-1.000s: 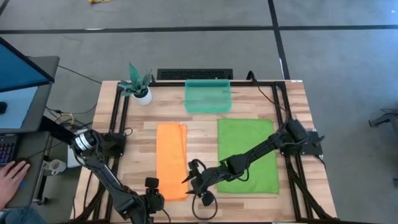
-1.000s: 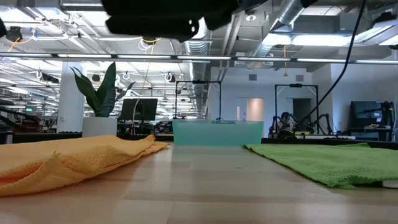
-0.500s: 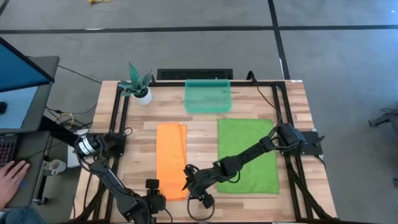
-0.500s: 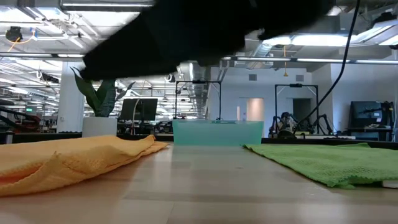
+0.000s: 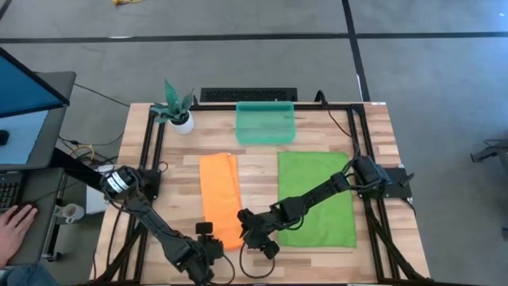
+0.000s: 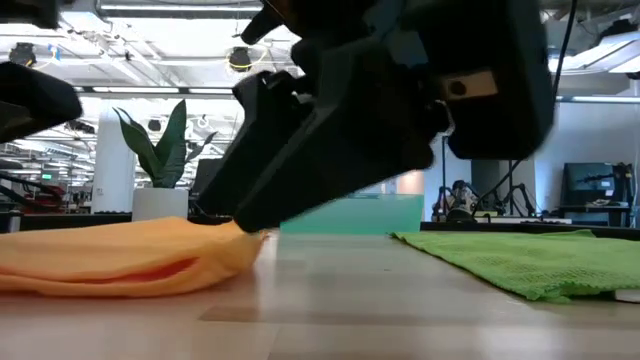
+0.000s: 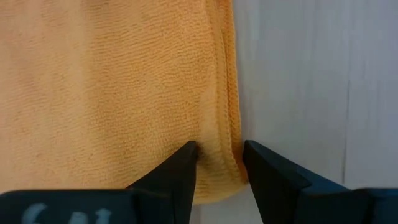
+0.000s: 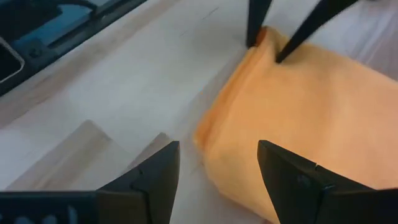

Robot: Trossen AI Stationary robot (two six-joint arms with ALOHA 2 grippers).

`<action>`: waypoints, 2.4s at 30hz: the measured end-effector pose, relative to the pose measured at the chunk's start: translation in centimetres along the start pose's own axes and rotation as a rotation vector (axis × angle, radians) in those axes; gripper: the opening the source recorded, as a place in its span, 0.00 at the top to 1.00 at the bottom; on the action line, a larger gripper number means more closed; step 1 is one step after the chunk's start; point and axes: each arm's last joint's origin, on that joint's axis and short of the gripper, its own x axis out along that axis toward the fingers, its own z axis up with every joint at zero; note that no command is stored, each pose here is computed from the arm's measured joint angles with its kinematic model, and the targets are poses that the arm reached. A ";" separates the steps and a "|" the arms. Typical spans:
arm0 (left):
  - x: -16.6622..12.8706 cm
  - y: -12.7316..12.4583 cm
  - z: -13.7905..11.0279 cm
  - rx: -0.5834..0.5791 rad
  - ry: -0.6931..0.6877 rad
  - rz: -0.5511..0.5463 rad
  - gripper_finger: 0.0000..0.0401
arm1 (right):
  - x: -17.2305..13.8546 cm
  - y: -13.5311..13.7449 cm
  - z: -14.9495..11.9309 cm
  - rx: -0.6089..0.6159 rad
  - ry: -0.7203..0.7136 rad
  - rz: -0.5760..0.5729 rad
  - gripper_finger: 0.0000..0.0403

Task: Roll microfiber towels into tight, uniform cylinder then place into a basket
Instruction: Fold the orange towel

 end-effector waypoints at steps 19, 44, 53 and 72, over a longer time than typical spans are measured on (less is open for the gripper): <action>0.8 1.3 1.4 0.029 -0.014 0.031 0.82 | -0.4 -1.0 -2.0 0.039 0.160 0.023 0.47; -0.4 1.0 2.2 0.007 -0.004 0.099 0.99 | -0.3 -0.1 -2.2 0.145 0.202 0.037 0.98; -5.2 -1.4 4.1 0.012 -0.063 0.065 0.99 | -1.7 2.4 -0.3 0.203 0.220 -0.029 0.99; -10.2 -3.5 3.4 -0.076 -0.090 0.041 1.00 | -6.8 7.9 7.4 0.308 0.076 -0.117 0.99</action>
